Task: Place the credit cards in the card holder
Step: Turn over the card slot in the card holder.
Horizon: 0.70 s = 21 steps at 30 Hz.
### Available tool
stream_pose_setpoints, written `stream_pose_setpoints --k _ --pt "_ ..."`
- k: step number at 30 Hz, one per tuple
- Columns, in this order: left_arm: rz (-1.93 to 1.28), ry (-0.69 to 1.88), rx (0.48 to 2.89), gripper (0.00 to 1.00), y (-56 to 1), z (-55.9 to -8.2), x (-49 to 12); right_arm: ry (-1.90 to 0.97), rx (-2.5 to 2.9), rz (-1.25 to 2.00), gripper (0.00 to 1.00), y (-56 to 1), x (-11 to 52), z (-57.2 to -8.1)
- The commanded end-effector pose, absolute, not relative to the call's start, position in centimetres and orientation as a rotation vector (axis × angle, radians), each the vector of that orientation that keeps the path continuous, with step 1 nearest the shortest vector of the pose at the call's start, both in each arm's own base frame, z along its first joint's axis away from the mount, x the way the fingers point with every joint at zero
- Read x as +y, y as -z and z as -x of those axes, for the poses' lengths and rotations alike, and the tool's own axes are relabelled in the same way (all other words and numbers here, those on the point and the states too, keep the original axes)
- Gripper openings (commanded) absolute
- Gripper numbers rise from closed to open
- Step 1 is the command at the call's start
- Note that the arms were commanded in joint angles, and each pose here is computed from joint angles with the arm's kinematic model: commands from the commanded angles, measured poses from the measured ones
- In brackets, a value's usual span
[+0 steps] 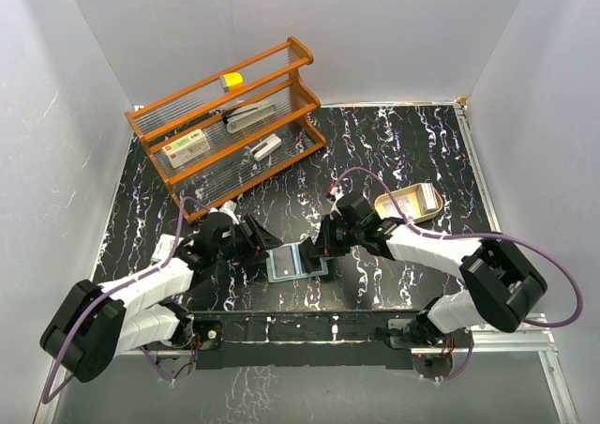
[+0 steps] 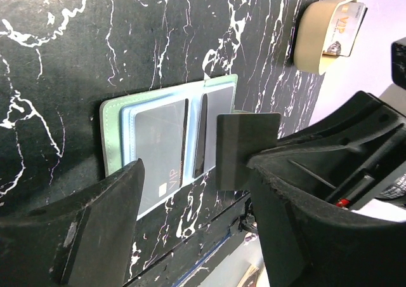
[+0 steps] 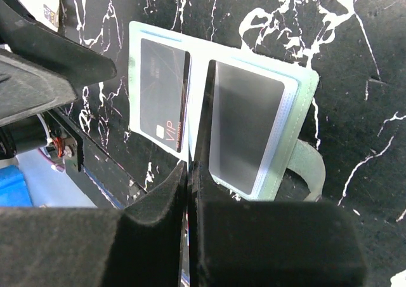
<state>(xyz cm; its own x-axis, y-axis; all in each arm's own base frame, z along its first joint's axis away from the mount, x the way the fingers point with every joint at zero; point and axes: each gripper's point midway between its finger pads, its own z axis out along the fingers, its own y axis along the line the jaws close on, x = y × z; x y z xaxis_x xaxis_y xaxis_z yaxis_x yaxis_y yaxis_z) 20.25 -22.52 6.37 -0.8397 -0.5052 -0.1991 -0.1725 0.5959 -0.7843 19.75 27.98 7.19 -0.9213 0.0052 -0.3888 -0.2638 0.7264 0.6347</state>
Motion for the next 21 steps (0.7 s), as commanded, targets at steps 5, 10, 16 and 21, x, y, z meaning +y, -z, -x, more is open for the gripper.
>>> stream_pose_setpoints --k 5,10,16,21 --pt "0.515 1.149 2.418 0.66 -6.2 -20.9 -23.1 -1.124 2.483 0.247 0.00 -7.9 29.9 -20.4" --pt "0.524 1.124 2.422 0.66 -5.6 -21.0 -22.9 -1.137 2.497 0.259 0.00 -7.1 30.0 -20.1" --pt "0.543 1.104 2.437 0.67 -4.9 -20.8 -22.5 -1.132 2.539 0.260 0.00 -5.4 29.9 -19.6" --pt "0.560 1.090 2.447 0.68 -4.3 -20.8 -22.4 -1.083 2.589 0.281 0.00 -3.9 29.6 -19.2"
